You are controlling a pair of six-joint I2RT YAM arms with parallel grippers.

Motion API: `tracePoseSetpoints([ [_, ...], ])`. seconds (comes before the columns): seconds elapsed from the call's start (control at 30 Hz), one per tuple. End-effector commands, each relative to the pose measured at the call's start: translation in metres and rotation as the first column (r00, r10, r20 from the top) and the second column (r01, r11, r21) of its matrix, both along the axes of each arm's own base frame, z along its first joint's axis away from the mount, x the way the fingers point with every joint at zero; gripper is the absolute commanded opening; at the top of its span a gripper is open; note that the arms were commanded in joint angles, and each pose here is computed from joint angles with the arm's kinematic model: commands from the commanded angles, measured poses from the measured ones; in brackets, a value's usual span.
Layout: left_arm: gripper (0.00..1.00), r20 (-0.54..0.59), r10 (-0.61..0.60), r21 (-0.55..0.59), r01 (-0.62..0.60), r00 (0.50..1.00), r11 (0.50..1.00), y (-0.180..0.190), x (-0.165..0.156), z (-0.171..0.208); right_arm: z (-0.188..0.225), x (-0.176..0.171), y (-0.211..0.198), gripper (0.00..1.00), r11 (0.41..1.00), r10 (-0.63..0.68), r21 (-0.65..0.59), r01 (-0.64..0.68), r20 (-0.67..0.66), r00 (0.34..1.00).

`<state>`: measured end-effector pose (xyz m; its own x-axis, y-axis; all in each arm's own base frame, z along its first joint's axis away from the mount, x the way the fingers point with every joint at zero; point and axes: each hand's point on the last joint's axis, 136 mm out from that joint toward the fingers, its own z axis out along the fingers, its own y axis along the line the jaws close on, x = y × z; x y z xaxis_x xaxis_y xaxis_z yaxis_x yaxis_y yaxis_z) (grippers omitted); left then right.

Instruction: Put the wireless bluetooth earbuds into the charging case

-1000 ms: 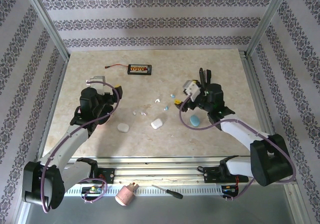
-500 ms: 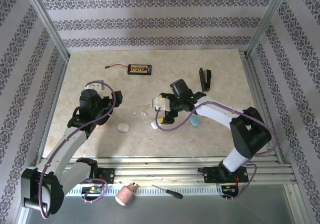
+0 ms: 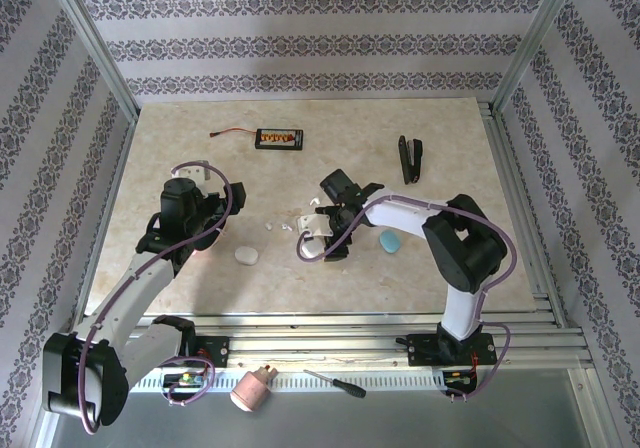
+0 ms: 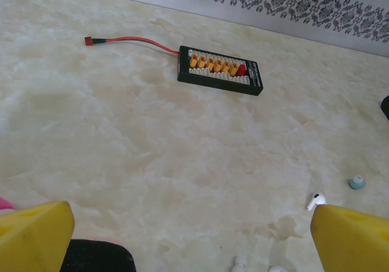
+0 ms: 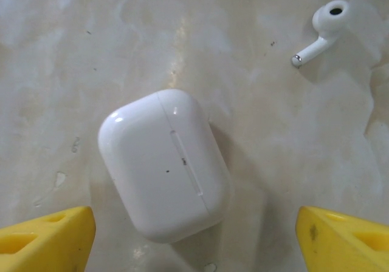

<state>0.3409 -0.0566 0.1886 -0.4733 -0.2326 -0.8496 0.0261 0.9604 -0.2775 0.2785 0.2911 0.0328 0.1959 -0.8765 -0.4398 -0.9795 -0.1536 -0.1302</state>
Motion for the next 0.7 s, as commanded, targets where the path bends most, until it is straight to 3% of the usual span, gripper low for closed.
tracePoseSetpoints([
  [0.0,0.99,0.024,-0.014,-0.027,0.014,1.0,1.0,-0.006,0.003,0.011,-0.001,0.0,0.006,0.81,0.999,0.039,-0.023,-0.039,0.005,0.999],
  [0.67,0.99,0.024,-0.024,-0.038,0.025,0.999,0.999,-0.008,0.002,0.01,-0.014,-0.007,0.006,0.54,0.995,0.024,-0.098,-0.03,-0.062,0.998],
])
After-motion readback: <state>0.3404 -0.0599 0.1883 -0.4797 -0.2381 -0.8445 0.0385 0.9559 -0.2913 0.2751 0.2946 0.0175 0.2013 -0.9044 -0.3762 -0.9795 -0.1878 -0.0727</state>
